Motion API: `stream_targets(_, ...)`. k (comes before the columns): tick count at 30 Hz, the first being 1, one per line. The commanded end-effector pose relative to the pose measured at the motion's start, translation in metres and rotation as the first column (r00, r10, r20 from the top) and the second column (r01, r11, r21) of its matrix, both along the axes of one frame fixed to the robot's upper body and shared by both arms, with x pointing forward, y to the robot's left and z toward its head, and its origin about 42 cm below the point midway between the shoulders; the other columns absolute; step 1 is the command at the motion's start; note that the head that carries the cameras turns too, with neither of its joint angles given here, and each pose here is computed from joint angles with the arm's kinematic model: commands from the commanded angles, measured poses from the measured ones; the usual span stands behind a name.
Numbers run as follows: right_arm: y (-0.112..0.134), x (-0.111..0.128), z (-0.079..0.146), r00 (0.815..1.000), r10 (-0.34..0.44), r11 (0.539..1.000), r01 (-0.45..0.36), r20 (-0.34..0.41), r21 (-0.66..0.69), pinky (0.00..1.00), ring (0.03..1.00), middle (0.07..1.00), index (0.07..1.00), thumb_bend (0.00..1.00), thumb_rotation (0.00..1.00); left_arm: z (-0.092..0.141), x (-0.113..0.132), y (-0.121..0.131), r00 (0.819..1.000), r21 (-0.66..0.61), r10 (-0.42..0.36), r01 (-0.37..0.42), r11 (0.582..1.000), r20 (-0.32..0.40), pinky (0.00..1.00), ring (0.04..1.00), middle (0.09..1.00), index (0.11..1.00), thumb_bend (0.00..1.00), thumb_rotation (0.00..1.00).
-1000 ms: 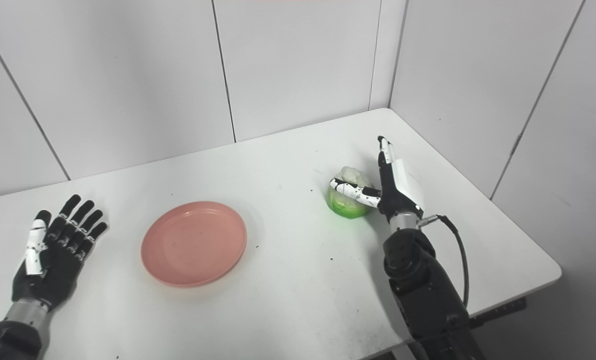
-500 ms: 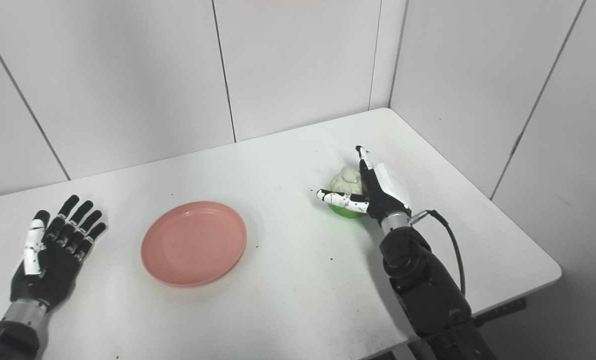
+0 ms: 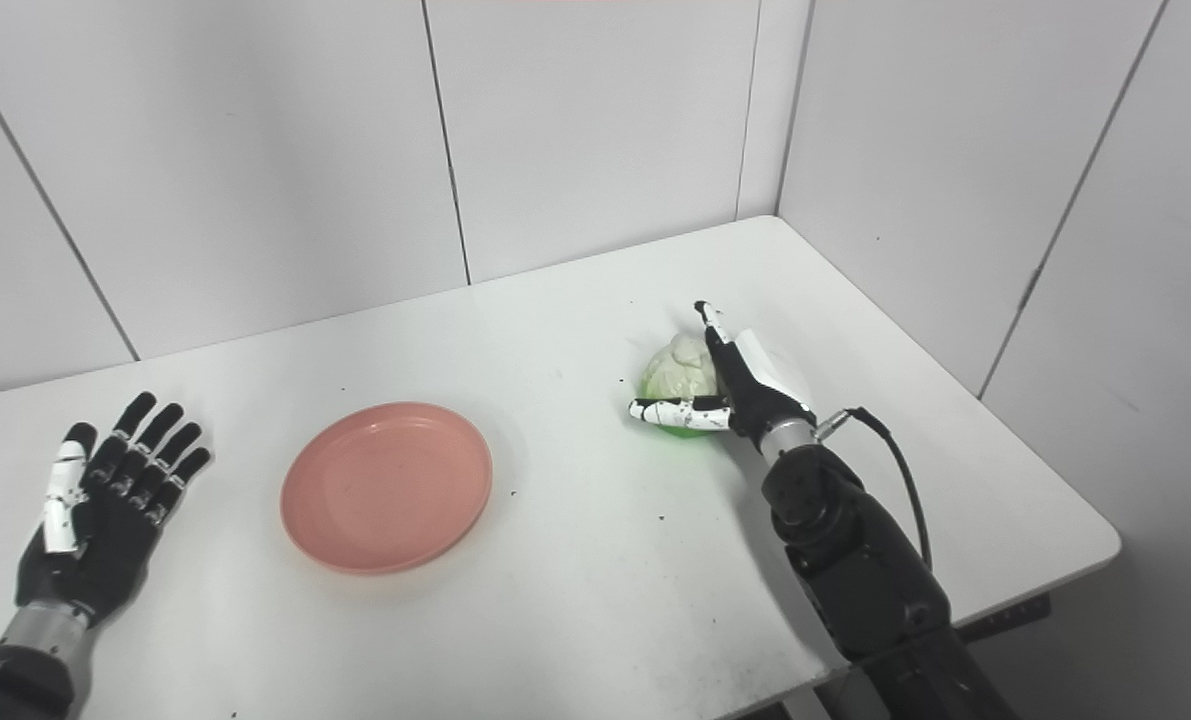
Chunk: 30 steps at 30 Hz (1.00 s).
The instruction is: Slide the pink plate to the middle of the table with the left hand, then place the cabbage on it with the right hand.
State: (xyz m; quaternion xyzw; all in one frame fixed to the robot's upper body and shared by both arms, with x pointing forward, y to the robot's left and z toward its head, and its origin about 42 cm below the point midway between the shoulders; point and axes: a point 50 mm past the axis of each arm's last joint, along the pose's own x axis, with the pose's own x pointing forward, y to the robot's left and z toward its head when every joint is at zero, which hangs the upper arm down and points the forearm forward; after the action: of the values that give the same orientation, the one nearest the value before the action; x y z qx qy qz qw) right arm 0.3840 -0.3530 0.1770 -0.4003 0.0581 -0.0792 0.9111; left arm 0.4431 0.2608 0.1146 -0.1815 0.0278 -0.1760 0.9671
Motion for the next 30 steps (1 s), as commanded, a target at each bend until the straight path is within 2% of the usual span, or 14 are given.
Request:
stream_targets(1,-0.004,0.009,0.022,0.999,-0.012,1.0,0.012,0.035,-0.017,0.88,0.975,1.0,1.0,1.0,0.46,-0.026,-0.015,0.009,0.991,0.009,0.017,-0.016,1.0,-0.129,0.93,0.929,0.941,0.931,0.46,1.0)
stream_targets(6,-0.007,0.011,0.019,0.997,-0.059,0.998,0.06,0.042,-0.019,0.88,0.954,0.978,0.995,1.0,0.4,-0.026,-0.015,0.008,0.992,0.008,0.007,-0.007,1.0,-0.123,0.94,0.937,0.946,0.937,0.47,1.0)
stream_targets(9,-0.009,0.011,0.017,0.997,-0.061,0.998,0.061,0.052,0.004,0.83,0.894,0.918,0.931,1.0,0.33,-0.025,-0.016,0.008,0.993,0.017,0.004,-0.002,1.0,-0.119,0.94,0.941,0.95,0.944,0.47,1.0)
stream_targets(12,-0.008,0.012,0.014,0.997,-0.044,0.998,0.041,0.067,0.036,0.64,0.683,0.717,0.735,0.93,0.07,-0.024,-0.016,0.008,0.993,0.021,0.004,-0.002,1.0,-0.117,0.94,0.944,0.953,0.946,0.47,1.0)
stream_targets(13,-0.007,0.013,0.013,0.997,-0.04,0.999,0.038,0.067,0.035,0.63,0.676,0.711,0.728,0.93,0.06,-0.024,-0.016,0.008,0.993,0.016,0.006,-0.004,1.0,-0.119,0.94,0.944,0.953,0.946,0.47,1.0)
stream_targets(14,-0.005,0.014,0.012,0.997,-0.038,0.999,0.036,0.066,0.033,0.59,0.619,0.652,0.668,0.9,0.03,-0.024,-0.016,0.008,0.993,0.012,0.007,-0.006,1.0,-0.12,0.94,0.945,0.954,0.945,0.47,1.0)
stream_targets(15,-0.004,0.015,0.012,0.997,-0.039,0.999,0.037,0.061,0.025,0.57,0.589,0.622,0.637,0.88,0.02,-0.024,-0.016,0.007,0.993,0.009,0.007,-0.006,1.0,-0.121,0.94,0.945,0.955,0.945,0.47,1.0)
stream_targets(16,-0.003,0.016,0.011,0.998,-0.04,0.999,0.039,0.056,0.022,0.56,0.553,0.558,0.563,0.71,0.01,-0.024,-0.016,0.007,0.993,0.007,0.006,-0.005,1.0,-0.121,0.94,0.948,0.957,0.948,0.46,1.0)
stream_targets(17,-0.002,0.017,0.01,0.998,-0.041,0.999,0.04,0.053,0.02,0.53,0.517,0.514,0.52,0.6,0.0,-0.024,-0.016,0.007,0.993,0.007,0.005,-0.004,1.0,-0.121,0.95,0.949,0.958,0.95,0.46,1.0)
stream_targets(18,-0.001,0.018,0.01,0.998,-0.043,0.999,0.042,0.046,0.02,0.52,0.504,0.5,0.505,0.57,0.0,-0.024,-0.016,0.007,0.993,0.009,0.004,-0.003,1.0,-0.12,0.95,0.95,0.959,0.95,0.46,1.0)
stream_targets(21,0.002,0.023,0.009,0.998,-0.053,0.999,0.053,0.022,0.007,0.42,0.449,0.481,0.492,0.53,0.0,-0.023,-0.017,0.006,0.993,0.02,0.011,-0.008,1.0,-0.119,0.93,0.941,0.952,0.946,0.47,1.0)
stream_targets(30,0.006,0.027,0.01,0.997,-0.06,0.998,0.059,0.04,0.023,0.37,0.43,0.471,0.5,0.53,0.0,-0.023,-0.017,0.004,0.992,0.01,0.014,-0.013,1.0,-0.125,0.94,0.941,0.951,0.944,0.46,1.0)
